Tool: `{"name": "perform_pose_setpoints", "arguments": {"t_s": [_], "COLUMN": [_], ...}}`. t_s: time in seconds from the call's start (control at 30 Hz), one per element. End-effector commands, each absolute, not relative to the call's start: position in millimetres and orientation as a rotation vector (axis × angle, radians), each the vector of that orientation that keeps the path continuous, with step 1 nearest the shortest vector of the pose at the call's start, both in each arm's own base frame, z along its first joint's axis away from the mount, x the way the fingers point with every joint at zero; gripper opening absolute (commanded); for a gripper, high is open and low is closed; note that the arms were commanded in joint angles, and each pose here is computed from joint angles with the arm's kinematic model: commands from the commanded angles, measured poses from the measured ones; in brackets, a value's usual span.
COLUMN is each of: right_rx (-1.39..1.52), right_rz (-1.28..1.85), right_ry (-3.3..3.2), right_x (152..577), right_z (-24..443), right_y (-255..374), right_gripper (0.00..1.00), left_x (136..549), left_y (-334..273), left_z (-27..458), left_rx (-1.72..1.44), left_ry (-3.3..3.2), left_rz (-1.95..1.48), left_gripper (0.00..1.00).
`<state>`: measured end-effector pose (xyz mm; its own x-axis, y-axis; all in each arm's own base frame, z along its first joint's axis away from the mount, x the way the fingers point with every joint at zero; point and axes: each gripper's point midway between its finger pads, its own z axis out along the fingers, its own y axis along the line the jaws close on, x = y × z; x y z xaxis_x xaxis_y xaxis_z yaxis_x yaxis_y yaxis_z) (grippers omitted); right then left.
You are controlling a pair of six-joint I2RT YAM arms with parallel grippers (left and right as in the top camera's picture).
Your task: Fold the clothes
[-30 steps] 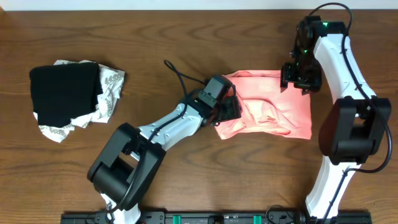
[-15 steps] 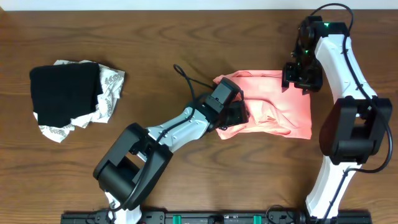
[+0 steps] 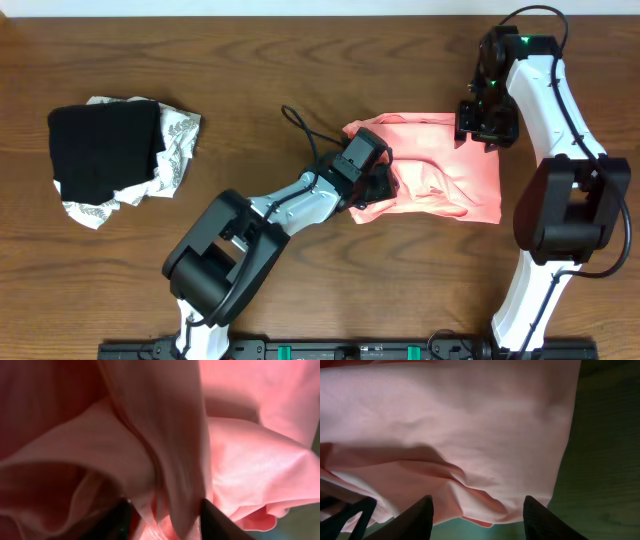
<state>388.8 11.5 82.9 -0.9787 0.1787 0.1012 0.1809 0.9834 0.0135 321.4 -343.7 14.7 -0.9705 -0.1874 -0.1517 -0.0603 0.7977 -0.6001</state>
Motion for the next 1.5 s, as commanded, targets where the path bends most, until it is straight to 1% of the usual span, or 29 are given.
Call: {"name": "perform_pose_setpoints", "arguments": {"t_s": [0.0, 0.07, 0.13, 0.2, 0.27, 0.37, 0.5, 0.53, 0.57, 0.77, 1.0, 1.2, 1.33, 1.47], "right_rx": [-0.303, -0.303, -0.303, -0.303, -0.303, -0.302, -0.302, -0.302, -0.302, -0.302, -0.299, -0.25, -0.233, -0.173], "right_rz": [-0.03, -0.03, -0.03, -0.031, -0.03, -0.03, -0.031, -0.031, -0.03, -0.024, 0.047, 0.05, 0.037, -0.1], "right_ry": [-3.031, -3.031, -3.031, -3.031, -3.031, -3.031, -3.032, -3.032, -3.032, -3.033, -3.036, -3.019, -2.971, -2.894], "right_x": [387.9, 388.0, 388.0, 388.1, 388.0, 387.9, 388.1, 388.2, 388.3, 388.2, 387.9, 382.6, 370.6, 350.7], "right_z": [85.1, 85.1, 85.1, 85.1, 85.1, 85.1, 85.1, 85.1, 85.0, 85.0, 85.0, 84.9, 79.3, 63.1], "right_y": [7.7, 7.7, 7.7, 7.7, 7.7, 7.7, 7.7, 7.7, 7.7, 7.0, -1.0, -1.2, 1.4, 18.3], "right_gripper": [0.55, 0.55, 0.55, 0.54, 0.53, 0.53, 0.53, 0.53, 0.53, 0.52, 0.53, 0.54, 0.51, 0.45], "left_x": [318.7, 318.4, 318.7, 320.1, 322.6, 324.7, 324.9, 325.0, 324.9, 322.3, 313.3, 315.9, 316.4, 317.3], "left_y": [-343.7, -344.3, -344.6, -345.9, -348.3, -350.2, -350.4, -350.3, -350.2, -342.1, -304.2, -286.9, -287.0, -287.7], "left_z": [6.7, 7.0, 7.4, 8.7, 11.2, 13.3, 13.6, 13.6, 13.6, 13.7, 8.8, 13.7, 14.1, 14.7], "left_rx": [-0.186, -0.183, -0.178, -0.176, -0.17, -0.167, -0.166, -0.165, -0.165, -0.148, -0.223, -0.195, -0.192, -0.19], "left_ry": [2.802, 2.802, 2.799, 2.79, 2.773, 2.76, 2.758, 2.759, 2.759, 2.785, 2.902, 2.913, 2.911, 2.905], "left_rz": [-0.914, -0.919, -0.922, -0.929, -0.944, -0.956, -0.957, -0.956, -0.956, -0.928, -0.798, -0.757, -0.758, -0.762], "left_gripper": [0.35, 0.3, 0.28, 0.29, 0.33, 0.32, 0.18, 0.08, 0.06, 0.06, 0.06, 0.06, 0.06, 0.06]}}
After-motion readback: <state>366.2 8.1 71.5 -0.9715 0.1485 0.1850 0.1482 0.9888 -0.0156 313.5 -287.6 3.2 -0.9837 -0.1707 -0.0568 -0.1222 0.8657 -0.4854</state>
